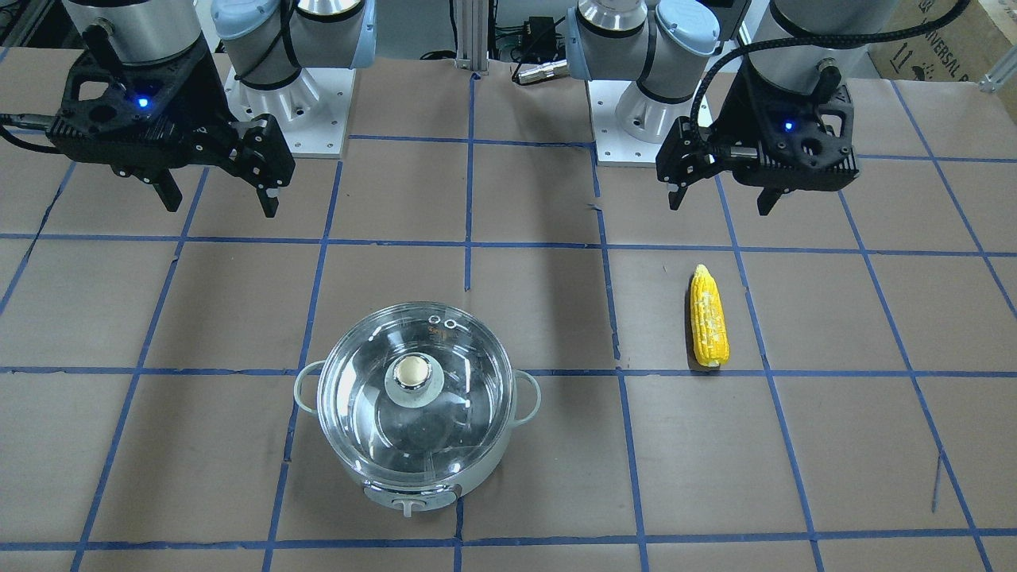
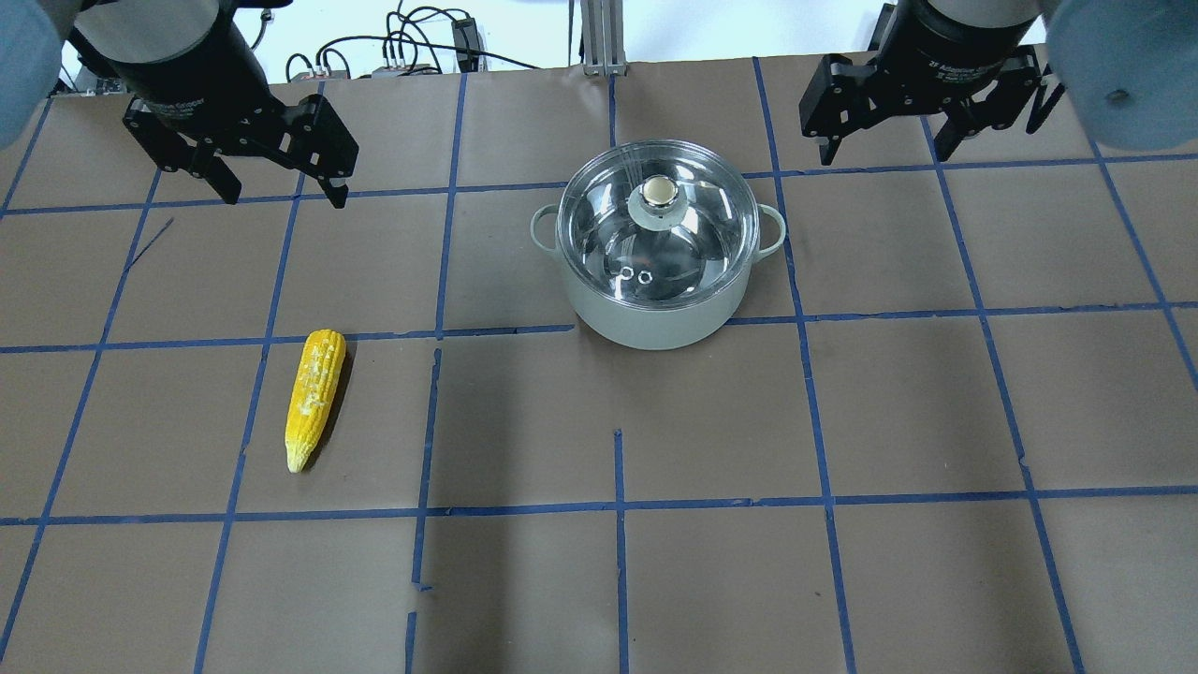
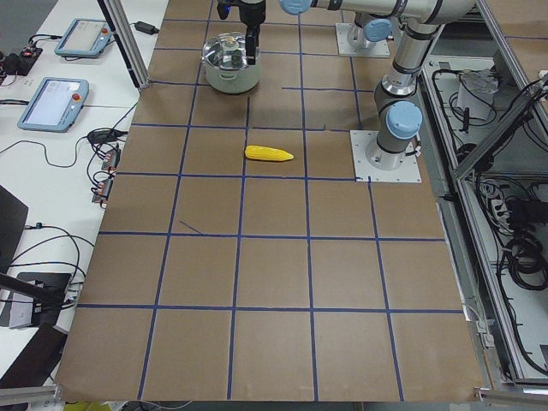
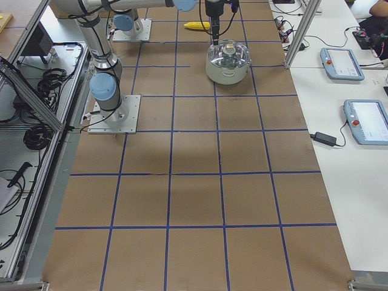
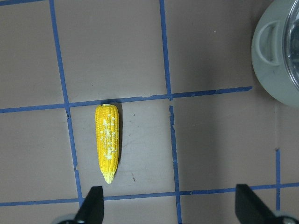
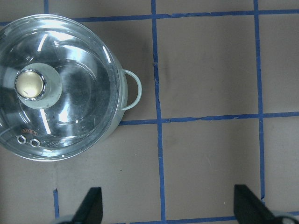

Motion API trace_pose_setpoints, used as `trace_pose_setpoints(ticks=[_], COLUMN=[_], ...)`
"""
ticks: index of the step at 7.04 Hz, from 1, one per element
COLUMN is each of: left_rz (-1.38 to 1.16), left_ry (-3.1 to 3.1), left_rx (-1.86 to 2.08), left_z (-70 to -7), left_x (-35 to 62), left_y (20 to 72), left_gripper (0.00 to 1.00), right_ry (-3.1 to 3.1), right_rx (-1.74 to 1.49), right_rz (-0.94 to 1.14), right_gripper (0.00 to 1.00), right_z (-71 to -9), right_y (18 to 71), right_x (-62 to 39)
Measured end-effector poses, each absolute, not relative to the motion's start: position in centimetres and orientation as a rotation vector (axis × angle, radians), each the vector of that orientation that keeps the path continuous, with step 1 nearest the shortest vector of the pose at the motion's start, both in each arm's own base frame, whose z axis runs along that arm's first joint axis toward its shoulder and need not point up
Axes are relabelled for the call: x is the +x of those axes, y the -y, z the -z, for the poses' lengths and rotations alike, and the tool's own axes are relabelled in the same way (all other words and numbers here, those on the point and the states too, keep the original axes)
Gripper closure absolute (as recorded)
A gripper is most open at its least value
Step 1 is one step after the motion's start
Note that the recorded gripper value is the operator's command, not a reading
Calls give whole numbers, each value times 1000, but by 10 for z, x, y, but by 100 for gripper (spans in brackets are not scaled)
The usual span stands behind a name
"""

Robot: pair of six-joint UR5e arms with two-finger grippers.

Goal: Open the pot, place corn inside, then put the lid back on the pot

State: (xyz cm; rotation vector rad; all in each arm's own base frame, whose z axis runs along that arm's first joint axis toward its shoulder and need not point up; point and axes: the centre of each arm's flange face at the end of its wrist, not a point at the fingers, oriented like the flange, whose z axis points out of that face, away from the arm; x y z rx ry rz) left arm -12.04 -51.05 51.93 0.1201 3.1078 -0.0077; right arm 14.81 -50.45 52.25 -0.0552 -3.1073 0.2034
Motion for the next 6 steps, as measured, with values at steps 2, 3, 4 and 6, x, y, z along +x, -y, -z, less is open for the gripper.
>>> trace_pose_setpoints(ticks=[2, 3, 4, 6], left_rz=[8, 9, 11, 13], left_ry=[-3108, -3108, -3108, -3108], left_rx=[117, 115, 113, 108], left_z=[-519, -520, -520, -521], left_x=[-121, -121, -121, -122], left_y=[511, 510, 509, 508], left_gripper=[0, 0, 0, 0], right_ry=[3108, 3109, 3115, 3127], right_rx=[-53, -53, -46, 2], right_rz=[-204, -203, -196, -223], right_gripper=[1, 1, 1, 2], right_z=[-522, -521, -518, -497], right_y=[505, 505, 507, 521], right_x=[148, 149, 153, 196])
